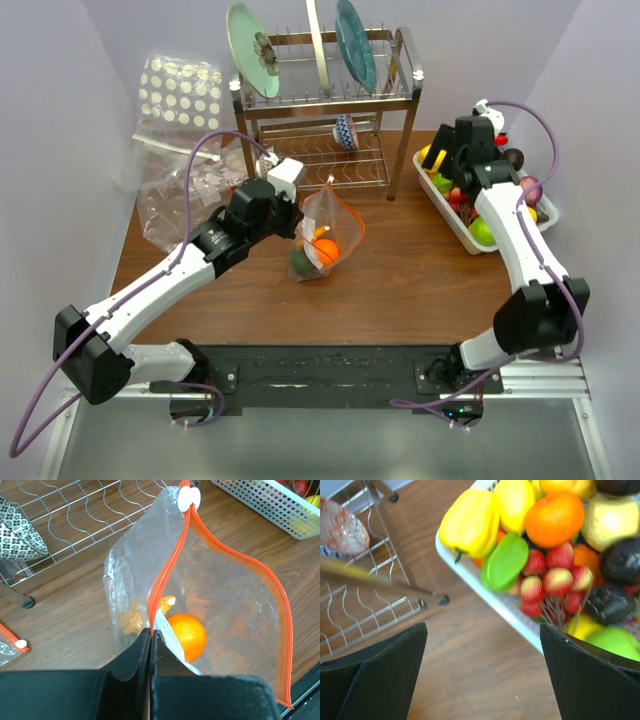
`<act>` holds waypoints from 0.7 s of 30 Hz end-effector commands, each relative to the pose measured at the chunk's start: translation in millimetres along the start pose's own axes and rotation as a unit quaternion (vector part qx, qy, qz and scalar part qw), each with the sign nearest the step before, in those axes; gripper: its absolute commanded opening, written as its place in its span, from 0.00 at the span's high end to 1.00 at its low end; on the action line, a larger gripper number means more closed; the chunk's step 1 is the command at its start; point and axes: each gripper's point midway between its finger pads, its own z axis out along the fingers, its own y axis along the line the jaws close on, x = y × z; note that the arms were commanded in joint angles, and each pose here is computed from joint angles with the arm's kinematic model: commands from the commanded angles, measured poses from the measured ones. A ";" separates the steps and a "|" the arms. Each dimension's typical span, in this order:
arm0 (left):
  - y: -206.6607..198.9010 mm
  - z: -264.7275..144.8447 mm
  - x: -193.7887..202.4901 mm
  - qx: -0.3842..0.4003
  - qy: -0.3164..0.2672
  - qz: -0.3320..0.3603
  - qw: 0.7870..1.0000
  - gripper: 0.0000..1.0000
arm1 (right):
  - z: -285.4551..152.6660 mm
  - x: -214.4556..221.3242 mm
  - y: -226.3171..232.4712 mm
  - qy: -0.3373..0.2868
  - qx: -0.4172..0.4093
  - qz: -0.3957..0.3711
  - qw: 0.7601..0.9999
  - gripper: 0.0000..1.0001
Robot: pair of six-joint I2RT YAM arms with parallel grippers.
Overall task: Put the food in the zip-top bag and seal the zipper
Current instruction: Pick up the fake vegetable from the bin.
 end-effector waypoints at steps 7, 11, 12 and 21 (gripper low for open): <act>1.6 -3.8 -10.5 0.002 -0.031 0.011 0.999 1.00 | 83.8 -19.0 15.4 0.072 -0.061 0.121 0.988 0.01; 2.4 -3.2 -9.5 0.001 -0.029 0.011 1.000 1.00 | 108.3 -24.4 24.3 0.078 -0.058 0.132 0.986 0.01; 2.7 -2.8 -9.1 0.000 -0.028 0.011 1.000 1.00 | 112.1 -24.4 26.1 0.080 -0.059 0.137 0.986 0.01; 2.0 -2.2 -8.2 0.002 -0.027 0.011 1.000 1.00 | 150.6 -11.1 31.1 0.095 -0.048 0.150 0.983 0.01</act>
